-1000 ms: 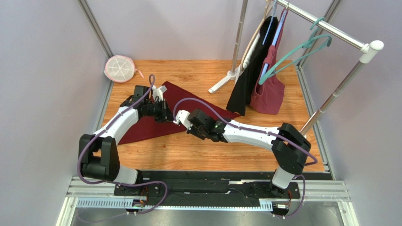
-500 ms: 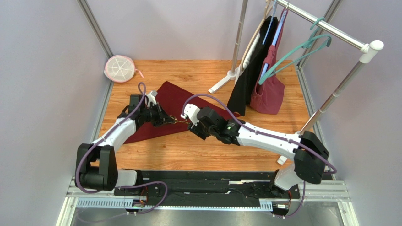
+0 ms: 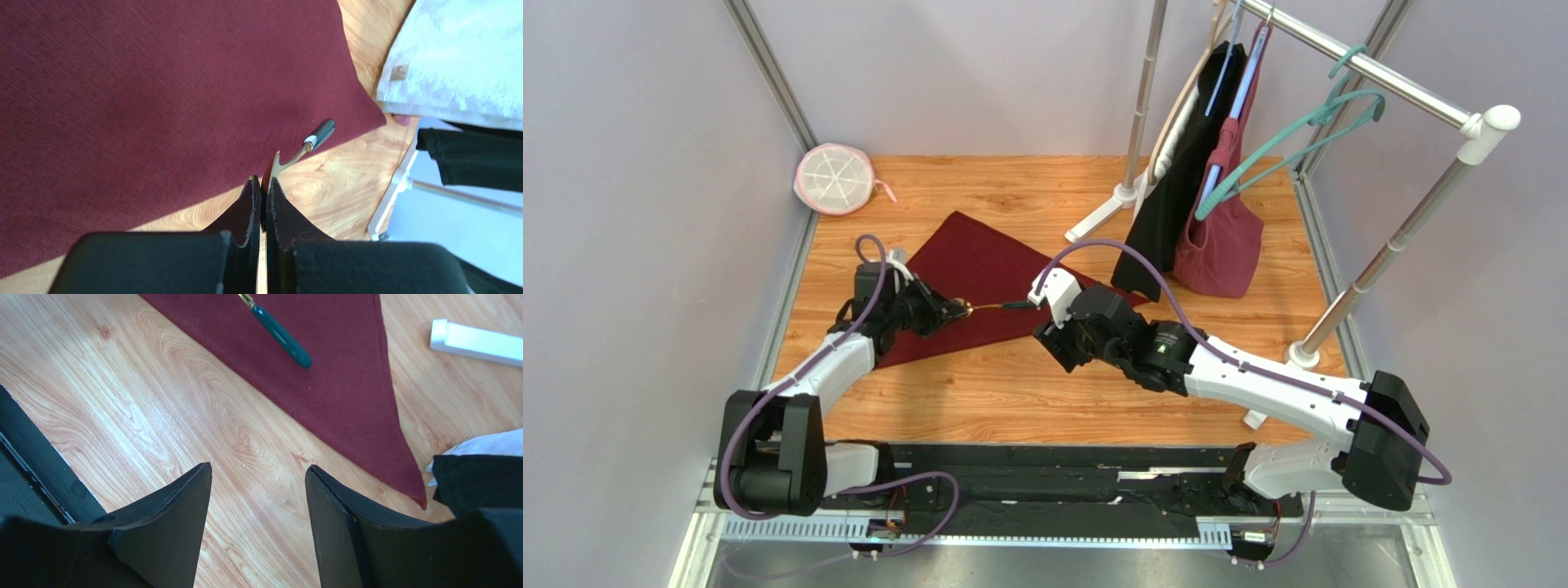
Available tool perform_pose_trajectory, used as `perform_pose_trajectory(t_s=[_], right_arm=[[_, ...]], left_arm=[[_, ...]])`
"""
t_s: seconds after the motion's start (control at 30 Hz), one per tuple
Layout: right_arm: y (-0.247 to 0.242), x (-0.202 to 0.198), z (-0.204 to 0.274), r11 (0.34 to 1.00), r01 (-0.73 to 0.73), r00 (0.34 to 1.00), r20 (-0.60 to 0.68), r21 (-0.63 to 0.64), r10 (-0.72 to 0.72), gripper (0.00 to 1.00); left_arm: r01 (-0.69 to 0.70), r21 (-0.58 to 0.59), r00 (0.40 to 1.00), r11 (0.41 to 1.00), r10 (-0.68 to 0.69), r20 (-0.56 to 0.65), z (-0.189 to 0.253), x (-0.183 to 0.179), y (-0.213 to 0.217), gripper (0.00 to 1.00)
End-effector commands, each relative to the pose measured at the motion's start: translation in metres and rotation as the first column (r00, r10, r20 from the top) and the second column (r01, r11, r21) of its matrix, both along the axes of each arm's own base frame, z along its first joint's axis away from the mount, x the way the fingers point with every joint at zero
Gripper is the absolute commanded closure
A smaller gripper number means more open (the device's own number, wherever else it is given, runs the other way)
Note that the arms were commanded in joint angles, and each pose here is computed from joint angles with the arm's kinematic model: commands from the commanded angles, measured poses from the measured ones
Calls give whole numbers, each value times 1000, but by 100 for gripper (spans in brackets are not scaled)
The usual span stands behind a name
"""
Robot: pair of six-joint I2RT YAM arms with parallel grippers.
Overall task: Fold the napkin, place the utensils inside, and roll it up
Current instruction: Pass the utensil from the right arm to the left, then place the utensil onto the napkin
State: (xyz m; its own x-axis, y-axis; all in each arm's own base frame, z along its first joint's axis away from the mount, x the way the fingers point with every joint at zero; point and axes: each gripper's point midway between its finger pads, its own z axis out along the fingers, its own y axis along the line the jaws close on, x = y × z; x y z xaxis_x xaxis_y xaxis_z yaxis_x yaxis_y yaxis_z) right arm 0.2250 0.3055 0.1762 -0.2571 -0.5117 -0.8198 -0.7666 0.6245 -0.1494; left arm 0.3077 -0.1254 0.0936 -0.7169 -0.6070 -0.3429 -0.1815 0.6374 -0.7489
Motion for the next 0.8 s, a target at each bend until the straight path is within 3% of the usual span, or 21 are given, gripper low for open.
perform_pose_trajectory(t_s=[0.0, 0.4, 0.67, 0.77], right_arm=[[0, -4, 4, 998, 21, 1000, -23, 55, -20, 38], [0, -3, -3, 999, 35, 999, -40, 36, -34, 38], [1, -3, -6, 999, 33, 999, -45, 29, -31, 38], [1, -3, -7, 999, 32, 998, -46, 26, -31, 38]], left_arm=[[-31, -41, 999, 999, 32, 22, -2, 9, 5, 100], [31, -75, 998, 997, -35, -54, -27, 11, 5, 100], [-11, -58, 995, 998, 5, -100, -39, 11, 17, 100], [-23, -39, 993, 999, 18, -116, -42, 10, 22, 89]])
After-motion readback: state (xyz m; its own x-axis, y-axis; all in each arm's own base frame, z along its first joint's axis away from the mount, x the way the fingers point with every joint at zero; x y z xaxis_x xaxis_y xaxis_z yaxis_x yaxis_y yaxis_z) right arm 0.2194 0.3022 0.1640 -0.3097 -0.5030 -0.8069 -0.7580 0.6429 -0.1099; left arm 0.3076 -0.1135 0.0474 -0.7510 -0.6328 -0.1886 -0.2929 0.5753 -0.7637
